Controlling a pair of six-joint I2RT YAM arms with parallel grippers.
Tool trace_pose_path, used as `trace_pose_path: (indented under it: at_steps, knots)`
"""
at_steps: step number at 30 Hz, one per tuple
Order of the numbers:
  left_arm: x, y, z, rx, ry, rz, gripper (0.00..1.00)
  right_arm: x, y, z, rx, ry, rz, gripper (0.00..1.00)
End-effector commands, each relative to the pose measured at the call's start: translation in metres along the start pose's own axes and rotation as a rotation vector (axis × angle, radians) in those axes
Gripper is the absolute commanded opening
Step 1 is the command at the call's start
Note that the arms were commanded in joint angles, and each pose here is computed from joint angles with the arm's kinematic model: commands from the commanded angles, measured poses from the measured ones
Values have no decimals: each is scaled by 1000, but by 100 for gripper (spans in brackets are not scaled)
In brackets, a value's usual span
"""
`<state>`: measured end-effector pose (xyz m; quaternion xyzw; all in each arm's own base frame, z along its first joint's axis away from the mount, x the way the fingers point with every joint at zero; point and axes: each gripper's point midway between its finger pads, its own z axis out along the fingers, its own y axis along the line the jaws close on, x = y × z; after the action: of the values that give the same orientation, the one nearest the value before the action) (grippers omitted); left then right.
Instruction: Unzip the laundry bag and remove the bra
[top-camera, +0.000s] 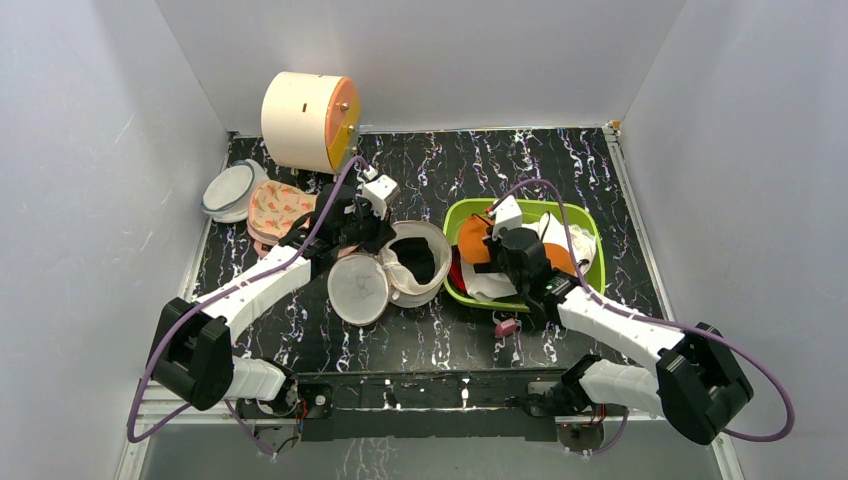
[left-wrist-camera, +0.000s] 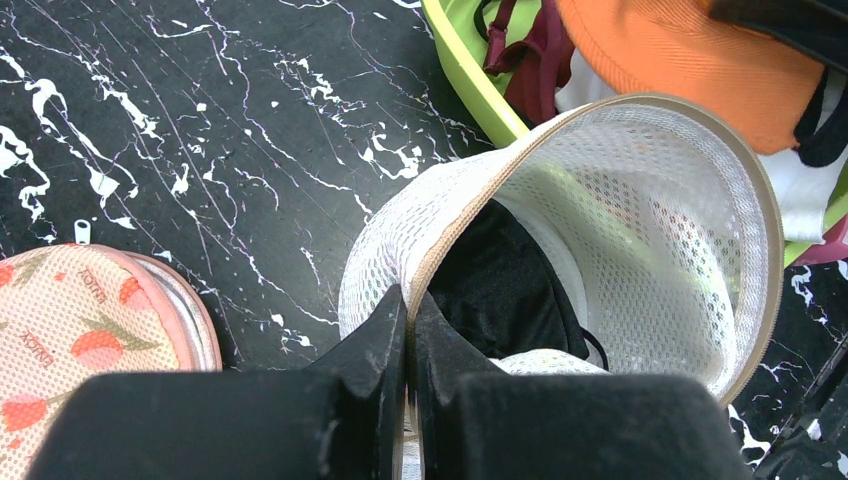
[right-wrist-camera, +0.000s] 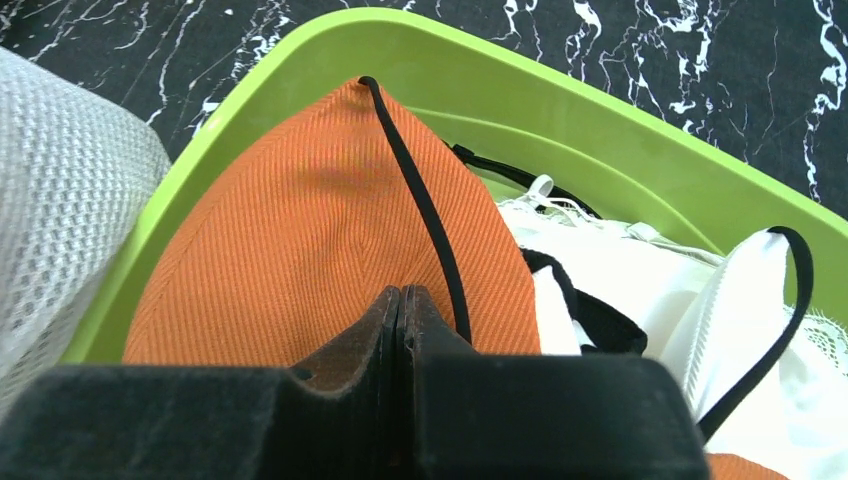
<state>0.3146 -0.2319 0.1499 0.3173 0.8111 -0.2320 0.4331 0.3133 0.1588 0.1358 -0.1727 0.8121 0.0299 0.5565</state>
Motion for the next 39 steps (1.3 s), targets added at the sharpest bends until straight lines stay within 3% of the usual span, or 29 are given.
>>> trace_pose_path:
  at_steps: [1,4,6,10,13,14,18,25,28,33,39]
  knots:
    - [-11,-3,-9,2,-36,26,0,-20,3,4,-33,-66,74,0]
    - [-12,-3,-9,2,-38,25,0,-30,-4,-6,-18,-66,52,0]
    - [-13,-3,-10,2,-41,28,0,-42,-12,-16,3,-77,42,12]
    - [-14,-4,-11,1,-43,29,0,-63,-26,-39,29,-89,21,46]
    - [-14,-4,-11,2,-43,29,0,-81,-34,-52,55,-121,73,87]
    - [-14,-4,-10,4,-43,28,0,-87,-37,-55,75,-134,110,97]
    - [-13,-6,-10,9,-40,29,0,-117,-27,-71,-3,-183,229,98]
    - [-12,-8,-8,10,-35,33,0,-124,43,-96,-439,-153,126,98]
    - [-11,-9,-7,13,-31,35,0,-130,61,-96,-535,-155,124,97]
    - [-12,-9,-8,11,-33,38,0,-141,98,-96,-705,-165,182,82]
    - [-14,-10,-10,9,-42,43,0,-121,132,-61,-700,-59,265,53]
